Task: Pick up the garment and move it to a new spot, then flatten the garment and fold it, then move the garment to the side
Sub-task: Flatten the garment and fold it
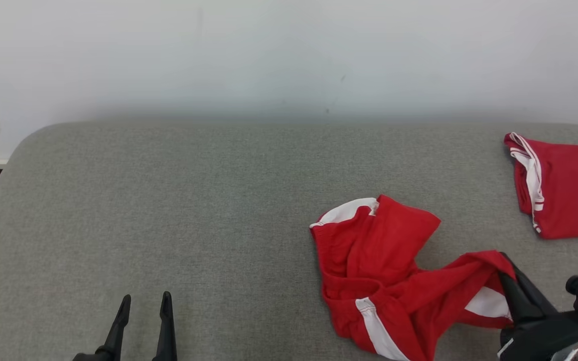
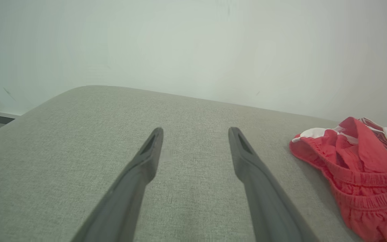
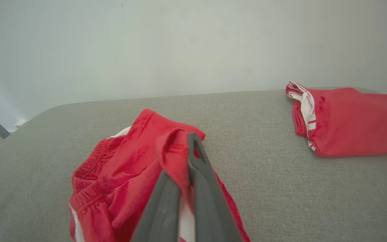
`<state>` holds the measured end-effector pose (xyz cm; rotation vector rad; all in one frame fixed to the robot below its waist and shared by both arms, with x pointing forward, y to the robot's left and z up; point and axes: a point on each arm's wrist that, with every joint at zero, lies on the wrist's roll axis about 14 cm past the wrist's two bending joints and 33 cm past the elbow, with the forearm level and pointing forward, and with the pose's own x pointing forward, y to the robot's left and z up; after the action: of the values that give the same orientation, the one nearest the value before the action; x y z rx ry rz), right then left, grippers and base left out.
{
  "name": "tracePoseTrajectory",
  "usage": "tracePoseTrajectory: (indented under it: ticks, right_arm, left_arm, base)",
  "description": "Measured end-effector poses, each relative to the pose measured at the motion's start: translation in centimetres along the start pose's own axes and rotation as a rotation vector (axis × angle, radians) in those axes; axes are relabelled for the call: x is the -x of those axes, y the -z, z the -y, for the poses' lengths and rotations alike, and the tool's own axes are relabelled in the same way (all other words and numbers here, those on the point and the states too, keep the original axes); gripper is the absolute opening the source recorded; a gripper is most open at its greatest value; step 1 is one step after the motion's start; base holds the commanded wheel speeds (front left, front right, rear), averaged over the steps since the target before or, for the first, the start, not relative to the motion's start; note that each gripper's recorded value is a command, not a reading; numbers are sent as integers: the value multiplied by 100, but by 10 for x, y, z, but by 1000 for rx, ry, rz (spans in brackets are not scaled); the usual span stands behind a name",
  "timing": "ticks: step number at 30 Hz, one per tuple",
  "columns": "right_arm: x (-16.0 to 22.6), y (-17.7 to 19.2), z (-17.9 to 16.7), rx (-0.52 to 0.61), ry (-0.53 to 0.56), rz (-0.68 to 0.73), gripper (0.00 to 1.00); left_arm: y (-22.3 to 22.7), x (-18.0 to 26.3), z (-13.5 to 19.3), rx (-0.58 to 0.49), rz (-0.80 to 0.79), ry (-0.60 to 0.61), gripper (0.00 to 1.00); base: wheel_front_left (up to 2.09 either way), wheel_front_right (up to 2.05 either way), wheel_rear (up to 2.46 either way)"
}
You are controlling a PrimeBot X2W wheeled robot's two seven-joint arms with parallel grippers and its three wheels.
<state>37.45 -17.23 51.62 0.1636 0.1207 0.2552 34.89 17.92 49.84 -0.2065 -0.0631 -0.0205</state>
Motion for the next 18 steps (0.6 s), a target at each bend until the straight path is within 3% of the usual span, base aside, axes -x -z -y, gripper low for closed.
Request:
tracePoseTrajectory:
  ticks: [7,8,9,10,18]
  right_arm:
    - [-39,29,42,5,87,-102,0]
    - [-39,29,42,5,87,-102,14]
    - [-42,36,46,8,98,-126,38]
    - [-45,42,49,13,104,-143,100]
    - [-56,42,51,35,106,-82,100]
  left_arm:
    - [2,1,-10,-6,-8,-35,100]
    - [2,1,-10,-6,-8,-35,100]
    - [1,0,-11,-7,-6,-37,100]
    - [1,0,-12,-8,-7,-39,100]
    - [4,-2,-11,-11,-16,-38,100]
  base:
    - [0,0,0]
    - [0,0,0]
    - [0,0,0]
    - [0,0,0]
    - [0,0,0]
